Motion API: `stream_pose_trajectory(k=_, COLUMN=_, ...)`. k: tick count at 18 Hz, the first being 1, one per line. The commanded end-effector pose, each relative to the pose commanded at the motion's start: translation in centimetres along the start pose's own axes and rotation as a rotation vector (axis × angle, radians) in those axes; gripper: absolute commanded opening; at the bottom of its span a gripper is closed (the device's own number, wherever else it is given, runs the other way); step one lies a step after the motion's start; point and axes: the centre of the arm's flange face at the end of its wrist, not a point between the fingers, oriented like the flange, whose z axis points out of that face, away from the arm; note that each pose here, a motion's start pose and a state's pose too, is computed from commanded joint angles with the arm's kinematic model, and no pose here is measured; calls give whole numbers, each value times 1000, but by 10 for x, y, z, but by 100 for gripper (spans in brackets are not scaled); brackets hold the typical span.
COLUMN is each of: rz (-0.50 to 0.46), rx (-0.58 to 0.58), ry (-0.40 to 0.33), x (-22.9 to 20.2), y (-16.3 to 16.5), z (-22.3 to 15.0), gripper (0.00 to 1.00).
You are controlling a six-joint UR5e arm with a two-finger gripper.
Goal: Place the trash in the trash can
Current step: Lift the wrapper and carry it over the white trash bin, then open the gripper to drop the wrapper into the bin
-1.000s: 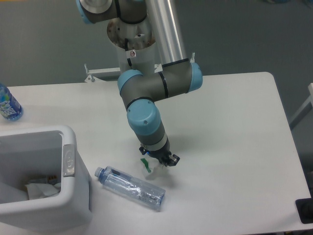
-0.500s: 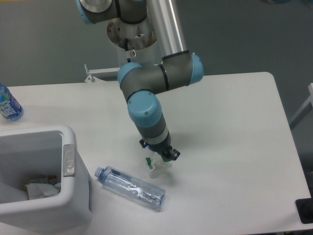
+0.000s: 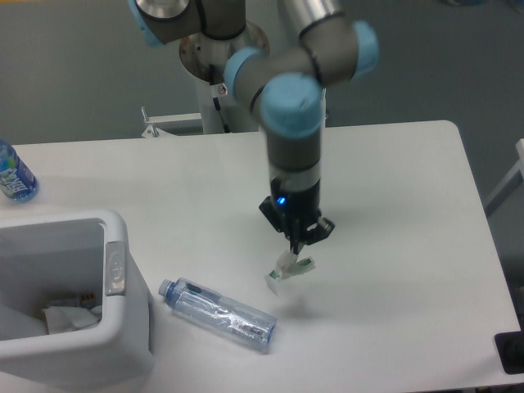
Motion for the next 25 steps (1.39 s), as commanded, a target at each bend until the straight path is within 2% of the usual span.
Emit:
stream_pose_trajectory(k=2, rz=-102, rx=88, ry=30, x=-2, y=-18, z=-17, gripper=0)
stream_pose_trajectory(k=5, rz=-201, rx=165, ry=24, x=4, y=-45, z=-50, gripper=0)
stream_pose_trajectory(k=11, rz=-343, rx=222, ry=81, x=55, y=-109, z=-65, gripper=0)
stream_pose_trajectory(k=13, rz=-352, rx=234, ry=112, x=78, y=-133, z=-60, gripper=0)
stream_pose_trajectory(k=16, rz=-318, rx=242, ry=145, x=108, y=-154, z=-59, gripper=0)
stream_pose_trajectory(k=19, rz=-291, rx=241, ry=185, x=143, y=-168, z=-57, gripper=0)
stream_pose_trajectory(k=22, rz=-265, rx=212, ry=220, x=169, y=-168, z=-40, gripper=0)
stream_pose_trajectory(k=25, rz=-240, rx=190, ry=247, x=188, y=-168, z=-26, gripper=13)
